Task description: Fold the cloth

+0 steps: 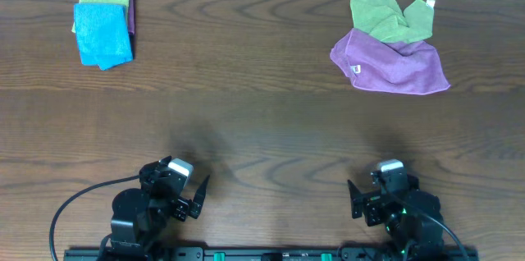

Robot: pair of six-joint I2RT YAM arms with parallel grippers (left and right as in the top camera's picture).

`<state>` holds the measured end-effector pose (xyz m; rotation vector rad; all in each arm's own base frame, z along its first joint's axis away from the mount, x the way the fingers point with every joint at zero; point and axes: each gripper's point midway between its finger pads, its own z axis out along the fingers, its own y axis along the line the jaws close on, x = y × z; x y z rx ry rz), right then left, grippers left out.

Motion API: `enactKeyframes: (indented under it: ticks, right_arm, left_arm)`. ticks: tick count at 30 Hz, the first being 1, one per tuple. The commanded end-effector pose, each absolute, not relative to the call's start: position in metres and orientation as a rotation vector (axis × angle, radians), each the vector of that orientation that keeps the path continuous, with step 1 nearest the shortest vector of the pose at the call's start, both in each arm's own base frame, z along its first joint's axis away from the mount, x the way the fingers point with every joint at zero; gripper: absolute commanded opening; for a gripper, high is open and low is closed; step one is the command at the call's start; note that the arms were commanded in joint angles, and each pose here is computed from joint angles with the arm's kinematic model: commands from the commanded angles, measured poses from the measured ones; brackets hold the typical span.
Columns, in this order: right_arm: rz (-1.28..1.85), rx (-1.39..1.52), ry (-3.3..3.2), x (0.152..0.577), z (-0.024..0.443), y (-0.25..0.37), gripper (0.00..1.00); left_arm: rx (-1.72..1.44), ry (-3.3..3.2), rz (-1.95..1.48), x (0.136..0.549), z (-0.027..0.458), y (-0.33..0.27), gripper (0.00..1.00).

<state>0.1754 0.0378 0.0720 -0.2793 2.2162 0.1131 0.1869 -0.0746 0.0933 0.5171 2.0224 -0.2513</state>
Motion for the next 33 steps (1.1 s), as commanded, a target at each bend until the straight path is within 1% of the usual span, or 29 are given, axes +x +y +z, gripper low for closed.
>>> enactKeyframes:
  ticks: [1,10,12,13,15,16,17,18,24,26,29,33]
  right_arm:
    - [0.109,-0.287,2.218,0.175,0.068,0.037,0.99]
    - [0.083,-0.280,2.210,0.177,0.069,0.034,0.99]
    - [0.013,-0.232,2.111,0.193,0.090,0.025,0.99]
    - [0.047,-0.204,2.044,0.201,0.105,0.029,0.99]
    - [0.157,-0.075,1.909,0.215,0.138,0.033,0.99]
    - [0.290,0.087,1.833,0.221,0.157,0.035,0.99]
    - [0.433,0.243,1.802,0.222,0.164,0.037,0.99]
    - [0.495,0.348,1.768,0.224,0.170,0.034,0.99]
    - [0.544,0.656,1.506,0.230,0.208,-0.001,0.99]
    - [0.547,0.722,1.462,0.230,0.212,-0.009,0.99]
    - [0.515,0.751,1.492,0.235,0.203,-0.013,0.99]
    - [0.543,0.784,1.552,0.255,0.193,-0.010,0.99]
  left_arm:
    - [0.510,2.024,-0.254,0.187,0.091,-0.075,0.95]
    - [0.510,2.024,-0.254,0.187,0.091,-0.075,0.96]
    - [0.510,2.024,-0.254,0.187,0.091,-0.075,0.95]
    - [0.510,2.024,-0.254,0.187,0.091,-0.075,0.95]
    - [0.510,2.024,-0.254,0.187,0.091,-0.075,0.95]
    - [0.510,2.024,-0.254,0.187,0.091,-0.075,0.95]
    - [0.510,2.024,-0.254,0.187,0.091,-0.075,0.95]
    - [0.510,2.024,-0.254,0.187,0.091,-0.075,0.95]
    - [0.510,2.024,-0.254,0.187,0.091,-0.075,0.95]
    - [0.510,2.024,-0.254,0.187,0.091,-0.075,0.95]
    - [0.510,2.024,-0.254,0.187,0.091,-0.075,0.95]
    - [0.510,2.024,-0.254,0.187,0.091,-0.075,0.95]
